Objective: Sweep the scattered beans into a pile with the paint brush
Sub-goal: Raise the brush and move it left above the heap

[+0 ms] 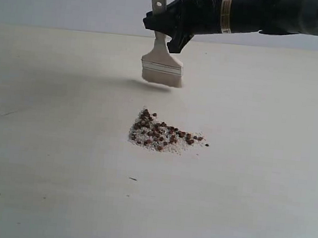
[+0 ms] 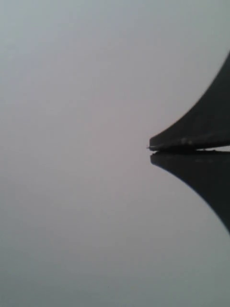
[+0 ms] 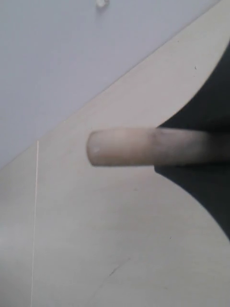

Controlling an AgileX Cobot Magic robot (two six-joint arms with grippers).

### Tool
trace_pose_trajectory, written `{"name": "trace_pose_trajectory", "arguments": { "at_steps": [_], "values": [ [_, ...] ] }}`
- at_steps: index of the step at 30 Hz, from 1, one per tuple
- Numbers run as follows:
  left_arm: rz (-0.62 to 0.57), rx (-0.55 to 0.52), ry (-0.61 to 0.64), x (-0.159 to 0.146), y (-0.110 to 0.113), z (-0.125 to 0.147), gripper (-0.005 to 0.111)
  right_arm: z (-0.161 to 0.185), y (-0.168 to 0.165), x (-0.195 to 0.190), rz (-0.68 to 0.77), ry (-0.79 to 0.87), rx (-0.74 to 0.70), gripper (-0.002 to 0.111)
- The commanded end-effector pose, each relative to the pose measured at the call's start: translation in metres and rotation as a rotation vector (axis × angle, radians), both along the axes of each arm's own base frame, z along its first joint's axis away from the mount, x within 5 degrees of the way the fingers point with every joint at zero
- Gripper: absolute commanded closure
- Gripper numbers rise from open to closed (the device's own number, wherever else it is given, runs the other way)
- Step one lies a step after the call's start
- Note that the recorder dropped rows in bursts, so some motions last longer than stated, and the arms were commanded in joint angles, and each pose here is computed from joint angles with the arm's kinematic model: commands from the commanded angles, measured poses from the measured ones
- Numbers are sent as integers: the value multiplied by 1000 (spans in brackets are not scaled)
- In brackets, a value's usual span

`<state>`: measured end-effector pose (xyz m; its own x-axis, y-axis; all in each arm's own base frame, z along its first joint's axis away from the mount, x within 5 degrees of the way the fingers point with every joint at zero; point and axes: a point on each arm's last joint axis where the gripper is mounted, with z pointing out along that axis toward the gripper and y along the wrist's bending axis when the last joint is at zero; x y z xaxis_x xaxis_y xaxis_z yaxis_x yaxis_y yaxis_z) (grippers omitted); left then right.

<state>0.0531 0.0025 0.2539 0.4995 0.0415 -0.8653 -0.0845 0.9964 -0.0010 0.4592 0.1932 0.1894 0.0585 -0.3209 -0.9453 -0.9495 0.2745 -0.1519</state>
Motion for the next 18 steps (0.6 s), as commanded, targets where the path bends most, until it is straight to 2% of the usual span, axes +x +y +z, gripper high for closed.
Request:
{"name": "trace_pose_trajectory", "arguments": {
  "at_steps": [1, 7, 13, 18],
  "values": [
    [-7, -5, -2, 0, 0, 0, 107, -10, 2, 3, -17, 13, 1, 108],
    [-7, -5, -2, 0, 0, 0, 107, -20, 6, -3, 70, 56, 32, 108],
    [-7, -5, -2, 0, 0, 0, 107, -16, 8, -14, 188, 126, 71, 108],
    [-7, -5, -2, 0, 0, 0, 107, -12, 8, -20, 270, 203, 16, 108]
  ]
}}
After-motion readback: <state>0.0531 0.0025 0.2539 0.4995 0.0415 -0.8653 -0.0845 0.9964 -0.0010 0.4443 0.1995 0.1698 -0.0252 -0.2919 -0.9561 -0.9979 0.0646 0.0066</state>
